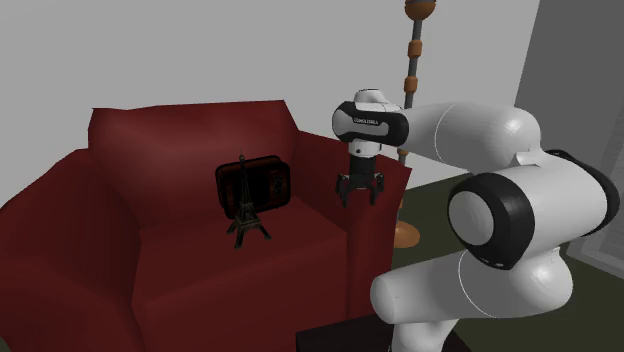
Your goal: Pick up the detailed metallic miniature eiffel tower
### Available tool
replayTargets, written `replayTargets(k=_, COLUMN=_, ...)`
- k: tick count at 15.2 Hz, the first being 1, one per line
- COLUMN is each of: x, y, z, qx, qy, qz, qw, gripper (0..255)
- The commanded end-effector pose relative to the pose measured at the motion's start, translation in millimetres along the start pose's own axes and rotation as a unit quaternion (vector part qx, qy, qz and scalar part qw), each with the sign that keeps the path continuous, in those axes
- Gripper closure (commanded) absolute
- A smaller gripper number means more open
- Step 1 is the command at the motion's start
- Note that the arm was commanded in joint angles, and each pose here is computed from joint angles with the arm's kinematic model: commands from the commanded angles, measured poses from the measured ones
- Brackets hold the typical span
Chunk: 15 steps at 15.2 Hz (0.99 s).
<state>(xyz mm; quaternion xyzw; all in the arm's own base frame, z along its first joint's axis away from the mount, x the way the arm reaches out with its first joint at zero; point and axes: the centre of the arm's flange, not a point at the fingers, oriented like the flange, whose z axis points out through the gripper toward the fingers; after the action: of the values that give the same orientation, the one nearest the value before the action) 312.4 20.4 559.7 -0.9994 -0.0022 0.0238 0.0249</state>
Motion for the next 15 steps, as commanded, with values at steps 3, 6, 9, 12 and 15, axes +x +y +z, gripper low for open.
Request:
replayTargets(k=3, x=2, y=-20, z=3, qx=0.017, qy=-0.025, qz=0.039, qw=0.9988, gripper=0)
replayTargets(k=6, x=8, y=-50, z=6, qx=0.043, qy=-0.062, qz=0.098, qw=0.9923, gripper=0)
replayTargets(k=9, x=17, y=-79, z=8, qx=0.069, qy=-0.098, qz=0.157, qw=0.9803, gripper=0)
replayTargets(k=12, x=29, y=-107, z=9, qx=0.094, qy=-0.135, qz=0.214, qw=0.9628, gripper=0)
replayTargets(k=15, x=44, y=-133, z=11, qx=0.119, qy=-0.17, qz=0.271, qw=0.94, gripper=0)
